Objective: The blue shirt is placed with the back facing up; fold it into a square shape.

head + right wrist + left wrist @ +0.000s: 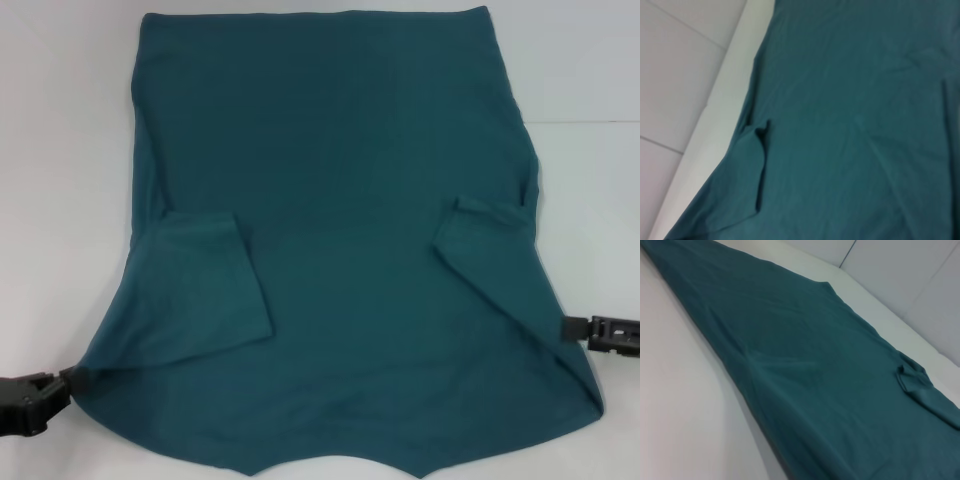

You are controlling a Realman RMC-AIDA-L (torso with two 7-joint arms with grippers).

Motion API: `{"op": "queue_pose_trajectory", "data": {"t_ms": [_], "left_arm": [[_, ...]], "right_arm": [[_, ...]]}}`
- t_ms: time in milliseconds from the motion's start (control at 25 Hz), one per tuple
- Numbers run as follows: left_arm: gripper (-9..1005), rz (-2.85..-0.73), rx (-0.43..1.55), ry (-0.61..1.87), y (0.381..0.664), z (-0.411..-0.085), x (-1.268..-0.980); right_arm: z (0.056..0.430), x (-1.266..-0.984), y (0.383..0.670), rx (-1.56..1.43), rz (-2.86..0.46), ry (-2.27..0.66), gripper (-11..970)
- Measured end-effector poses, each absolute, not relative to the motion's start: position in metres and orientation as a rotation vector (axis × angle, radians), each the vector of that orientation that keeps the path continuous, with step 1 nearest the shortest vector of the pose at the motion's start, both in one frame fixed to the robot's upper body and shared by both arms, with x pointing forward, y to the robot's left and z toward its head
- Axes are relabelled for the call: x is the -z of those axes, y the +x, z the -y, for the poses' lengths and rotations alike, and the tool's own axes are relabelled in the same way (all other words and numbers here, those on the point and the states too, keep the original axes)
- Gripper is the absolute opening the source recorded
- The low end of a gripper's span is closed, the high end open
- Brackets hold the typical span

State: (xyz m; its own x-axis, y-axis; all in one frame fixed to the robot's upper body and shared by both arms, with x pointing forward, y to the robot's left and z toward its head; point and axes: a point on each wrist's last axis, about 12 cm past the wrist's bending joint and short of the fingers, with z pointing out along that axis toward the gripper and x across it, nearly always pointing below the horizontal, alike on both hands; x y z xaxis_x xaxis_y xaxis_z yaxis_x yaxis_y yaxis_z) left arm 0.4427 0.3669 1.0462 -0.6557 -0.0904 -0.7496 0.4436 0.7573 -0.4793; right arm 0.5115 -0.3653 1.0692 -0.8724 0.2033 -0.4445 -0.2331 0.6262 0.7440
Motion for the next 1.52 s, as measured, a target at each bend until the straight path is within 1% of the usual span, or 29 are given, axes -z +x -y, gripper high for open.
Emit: {"op": "queue_pose_trajectory", "data": {"t_ms": [320, 680, 1520], "left_arm": [[22, -2.132, 0.856, 0.265, 0.445, -0.363, -1.046], [22, -2.123, 0.862, 0.276, 0.450, -0.361, -1.047], [22, -2.121, 0.858, 0.289, 0.456, -0.359, -1.049]], "right_arm": [[0.376, -1.069, 0.516, -1.060, -2.415, 0.033, 924], [0.365, -1.064, 0.525, -1.013, -2.476, -0.010, 923], [0.350, -1.060, 0.530, -1.016, -2.509, -0.054, 922]]}}
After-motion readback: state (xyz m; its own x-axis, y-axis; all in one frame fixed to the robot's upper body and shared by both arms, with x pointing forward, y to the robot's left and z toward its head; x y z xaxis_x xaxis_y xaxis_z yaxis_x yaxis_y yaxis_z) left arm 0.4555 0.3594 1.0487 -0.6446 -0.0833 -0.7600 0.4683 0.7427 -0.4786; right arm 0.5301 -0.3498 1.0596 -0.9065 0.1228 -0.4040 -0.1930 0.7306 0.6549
